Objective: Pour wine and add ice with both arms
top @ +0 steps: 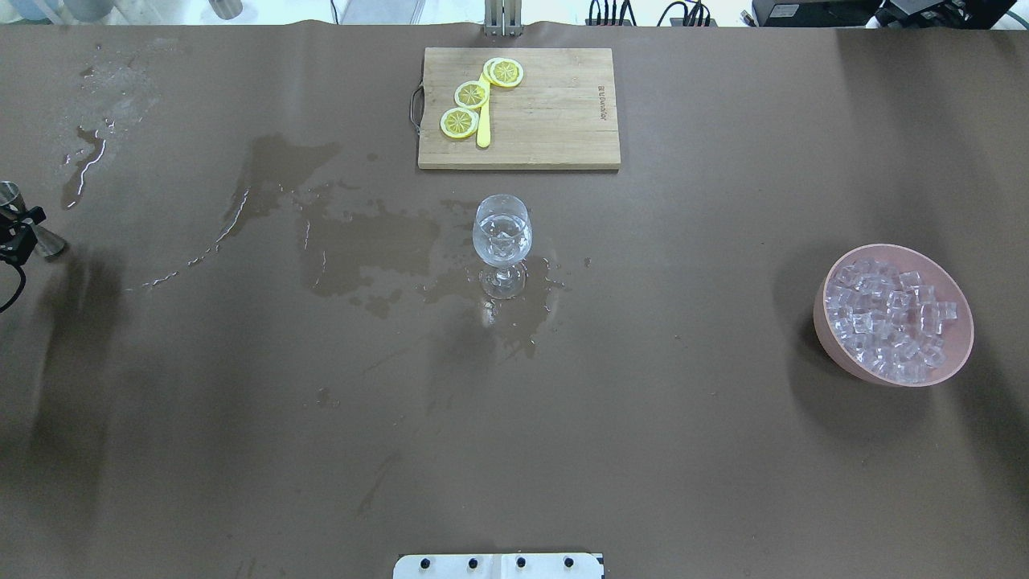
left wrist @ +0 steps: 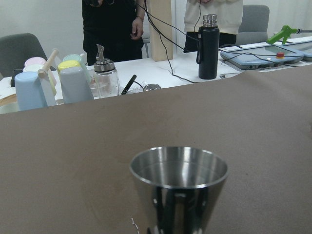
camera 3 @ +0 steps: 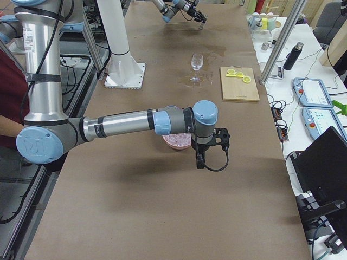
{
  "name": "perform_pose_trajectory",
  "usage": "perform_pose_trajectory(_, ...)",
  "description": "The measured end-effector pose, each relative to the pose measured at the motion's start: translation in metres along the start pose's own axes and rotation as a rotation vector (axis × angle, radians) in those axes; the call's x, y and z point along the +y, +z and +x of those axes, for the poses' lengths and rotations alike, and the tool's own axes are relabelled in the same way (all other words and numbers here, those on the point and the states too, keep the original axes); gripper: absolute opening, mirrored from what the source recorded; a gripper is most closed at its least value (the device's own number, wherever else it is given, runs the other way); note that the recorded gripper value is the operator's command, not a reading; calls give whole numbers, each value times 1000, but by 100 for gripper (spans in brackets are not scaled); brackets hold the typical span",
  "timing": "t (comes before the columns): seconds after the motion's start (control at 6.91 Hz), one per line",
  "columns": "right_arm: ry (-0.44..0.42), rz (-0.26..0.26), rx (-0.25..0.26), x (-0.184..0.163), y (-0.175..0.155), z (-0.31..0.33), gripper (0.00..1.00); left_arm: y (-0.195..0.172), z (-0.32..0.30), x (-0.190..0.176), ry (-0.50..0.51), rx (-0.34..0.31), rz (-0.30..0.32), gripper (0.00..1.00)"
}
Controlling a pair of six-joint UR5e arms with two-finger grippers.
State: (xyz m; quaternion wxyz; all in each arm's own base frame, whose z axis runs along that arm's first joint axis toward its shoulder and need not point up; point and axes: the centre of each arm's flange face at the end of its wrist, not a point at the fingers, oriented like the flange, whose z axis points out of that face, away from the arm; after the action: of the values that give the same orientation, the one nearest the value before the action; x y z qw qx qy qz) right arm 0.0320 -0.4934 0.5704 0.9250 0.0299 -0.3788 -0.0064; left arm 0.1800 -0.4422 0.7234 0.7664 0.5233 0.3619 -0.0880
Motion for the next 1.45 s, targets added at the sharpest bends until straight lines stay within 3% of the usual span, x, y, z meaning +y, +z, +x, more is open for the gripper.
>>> perform_pose_trajectory(0.29,1,-1,1,0,1,1,100,-1,2,-2,-3,9,9,57)
perform_pose_trajectory(0.43,2,-2,1,0,1,1,100,-1,2,-2,-4,11,12,68)
perform_pose_trajectory(0.72,3,-3,1,1,1,1,100,-1,4,-4,-5,14,18,98)
perform_pose_trajectory(1.16,3,-3,1,1,1,2,100,-10,1,-3,-4,26,3,98)
perform_pose_trajectory(1.45,4,-3,2,1,2,2,100,-47,-14,8,0,43,-54,98)
